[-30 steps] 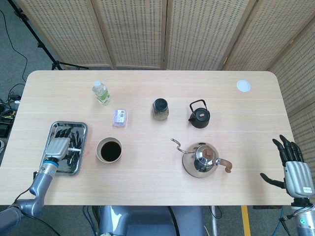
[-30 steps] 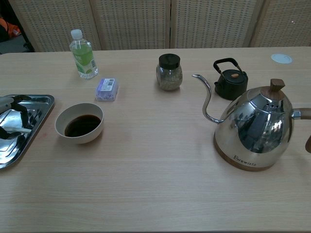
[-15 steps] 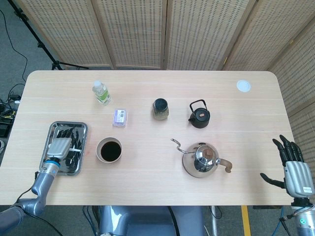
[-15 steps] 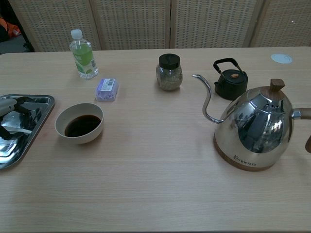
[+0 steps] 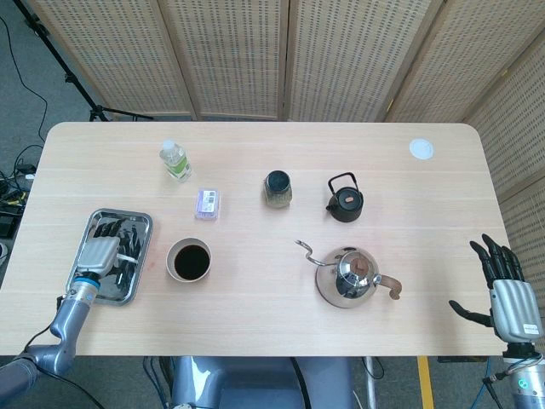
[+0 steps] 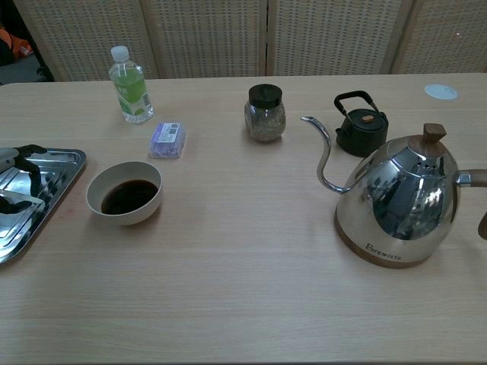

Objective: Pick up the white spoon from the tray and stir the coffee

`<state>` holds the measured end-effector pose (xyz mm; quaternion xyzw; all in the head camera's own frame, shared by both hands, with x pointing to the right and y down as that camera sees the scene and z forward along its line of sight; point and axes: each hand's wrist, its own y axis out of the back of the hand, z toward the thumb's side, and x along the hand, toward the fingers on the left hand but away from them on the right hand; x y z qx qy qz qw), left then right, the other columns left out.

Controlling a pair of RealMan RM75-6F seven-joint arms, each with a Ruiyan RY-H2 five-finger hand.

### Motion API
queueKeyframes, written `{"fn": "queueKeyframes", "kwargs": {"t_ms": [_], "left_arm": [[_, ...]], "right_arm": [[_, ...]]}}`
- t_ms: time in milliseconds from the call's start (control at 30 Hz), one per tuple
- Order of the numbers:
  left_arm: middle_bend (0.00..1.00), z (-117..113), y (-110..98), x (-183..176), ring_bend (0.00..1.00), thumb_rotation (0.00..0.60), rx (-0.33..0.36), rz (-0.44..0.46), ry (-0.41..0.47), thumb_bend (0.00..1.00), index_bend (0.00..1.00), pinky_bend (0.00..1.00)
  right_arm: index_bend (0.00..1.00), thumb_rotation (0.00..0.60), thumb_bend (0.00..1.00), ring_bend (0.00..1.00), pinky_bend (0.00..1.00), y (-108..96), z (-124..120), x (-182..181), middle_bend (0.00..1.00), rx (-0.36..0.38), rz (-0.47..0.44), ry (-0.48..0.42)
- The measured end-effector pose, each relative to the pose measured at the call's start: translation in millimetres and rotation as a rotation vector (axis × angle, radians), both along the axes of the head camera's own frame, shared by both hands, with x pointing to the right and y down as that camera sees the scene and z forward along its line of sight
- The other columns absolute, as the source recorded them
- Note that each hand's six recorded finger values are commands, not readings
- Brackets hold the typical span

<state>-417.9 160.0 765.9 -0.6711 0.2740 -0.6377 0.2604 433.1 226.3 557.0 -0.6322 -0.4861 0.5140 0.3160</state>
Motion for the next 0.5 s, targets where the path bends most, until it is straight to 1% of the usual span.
{"fn": "queueKeyframes", "kwargs": {"t_ms": [200, 300, 400, 500], "left_arm": [[0.00, -14.8, -6.2, -2.6, 0.00, 0.600, 0.030, -0.019, 0.035, 0.45, 0.63, 0.00], [0.00, -22.7, -8.8, -1.8, 0.00, 0.600, 0.039, -0.038, 0.076, 0.45, 0.63, 0.00], [0.00, -30.3, -11.2, 1.1, 0.00, 0.600, 0.033, -0.073, 0.148, 0.47, 0.63, 0.00], [0.00, -39.9, -14.9, 3.3, 0.00, 0.600, 0.026, -0.119, 0.248, 0.48, 0.63, 0.00]], "right_arm": [[0.06, 0.600, 0.00, 0.00, 0.00, 0.3, 0.2, -0.6, 0.00, -0.002, -0.002, 0.000], [0.06, 0.600, 0.00, 0.00, 0.00, 0.3, 0.3, -0.8, 0.00, -0.002, -0.002, 0.000], [0.06, 0.600, 0.00, 0.00, 0.00, 0.4, 0.7, -0.6, 0.00, -0.004, -0.001, 0.000], [0.06, 0.600, 0.00, 0.00, 0.00, 0.5, 1.1, -0.9, 0.00, -0.005, -0.002, 0.001]]}}
